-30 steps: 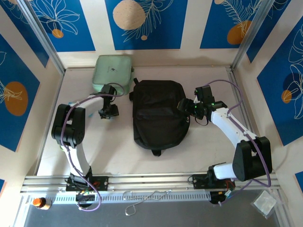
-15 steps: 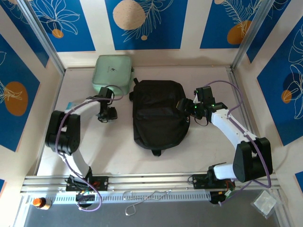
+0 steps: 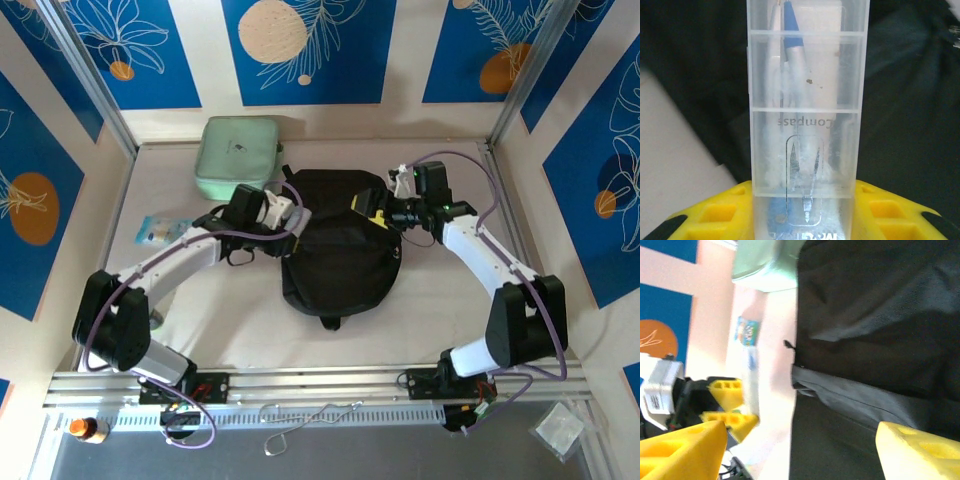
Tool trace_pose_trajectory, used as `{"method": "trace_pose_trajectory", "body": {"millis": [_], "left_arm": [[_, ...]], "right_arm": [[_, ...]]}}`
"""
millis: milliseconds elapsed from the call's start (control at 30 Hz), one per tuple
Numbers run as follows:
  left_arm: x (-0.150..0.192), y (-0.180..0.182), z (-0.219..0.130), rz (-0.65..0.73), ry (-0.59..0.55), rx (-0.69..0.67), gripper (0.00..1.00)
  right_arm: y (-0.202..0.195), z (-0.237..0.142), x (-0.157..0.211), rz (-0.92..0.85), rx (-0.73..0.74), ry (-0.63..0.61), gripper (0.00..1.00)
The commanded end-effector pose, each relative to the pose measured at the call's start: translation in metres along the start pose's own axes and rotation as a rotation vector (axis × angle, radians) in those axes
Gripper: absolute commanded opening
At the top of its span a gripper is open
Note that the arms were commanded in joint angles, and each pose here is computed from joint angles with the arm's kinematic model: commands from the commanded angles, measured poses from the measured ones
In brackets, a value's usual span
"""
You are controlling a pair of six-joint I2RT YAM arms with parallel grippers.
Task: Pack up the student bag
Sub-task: Pass the loose stationery.
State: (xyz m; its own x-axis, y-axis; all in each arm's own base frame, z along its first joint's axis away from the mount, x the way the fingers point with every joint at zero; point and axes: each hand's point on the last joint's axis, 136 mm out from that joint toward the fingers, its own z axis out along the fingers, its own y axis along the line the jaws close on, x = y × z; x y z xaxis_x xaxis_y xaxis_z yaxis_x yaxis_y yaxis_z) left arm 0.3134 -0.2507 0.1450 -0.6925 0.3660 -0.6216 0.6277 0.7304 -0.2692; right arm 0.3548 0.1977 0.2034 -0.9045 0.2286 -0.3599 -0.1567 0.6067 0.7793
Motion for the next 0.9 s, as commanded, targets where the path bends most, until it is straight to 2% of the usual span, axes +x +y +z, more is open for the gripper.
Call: {"method": "trace_pose_trajectory", "body": {"millis": [0, 167, 333, 867], "left_arm": [[-0.029, -0.033, 0.0, 0.19, -0.079, 0.1, 0.3], [-0.033, -0.057, 0.007, 0.293, -0.079, 0.167, 0.3], [-0.039, -0.064, 0.01, 0.323, -0.087, 0.177, 0.29], [-0.045, -0.065, 0.009, 0.381, -0.108, 0.168, 0.28]], "right_arm": [[0.027, 0.006, 0.008, -0.009, -0.134, 0.107, 0.77], [0.029, 0.02, 0.015, 0.03, -0.153, 0.194, 0.75], [0.038, 0.032, 0.03, 0.089, -0.237, 0.316, 0.63], [0.049, 0.037, 0.033, 0.092, -0.29, 0.375, 0.34]]}}
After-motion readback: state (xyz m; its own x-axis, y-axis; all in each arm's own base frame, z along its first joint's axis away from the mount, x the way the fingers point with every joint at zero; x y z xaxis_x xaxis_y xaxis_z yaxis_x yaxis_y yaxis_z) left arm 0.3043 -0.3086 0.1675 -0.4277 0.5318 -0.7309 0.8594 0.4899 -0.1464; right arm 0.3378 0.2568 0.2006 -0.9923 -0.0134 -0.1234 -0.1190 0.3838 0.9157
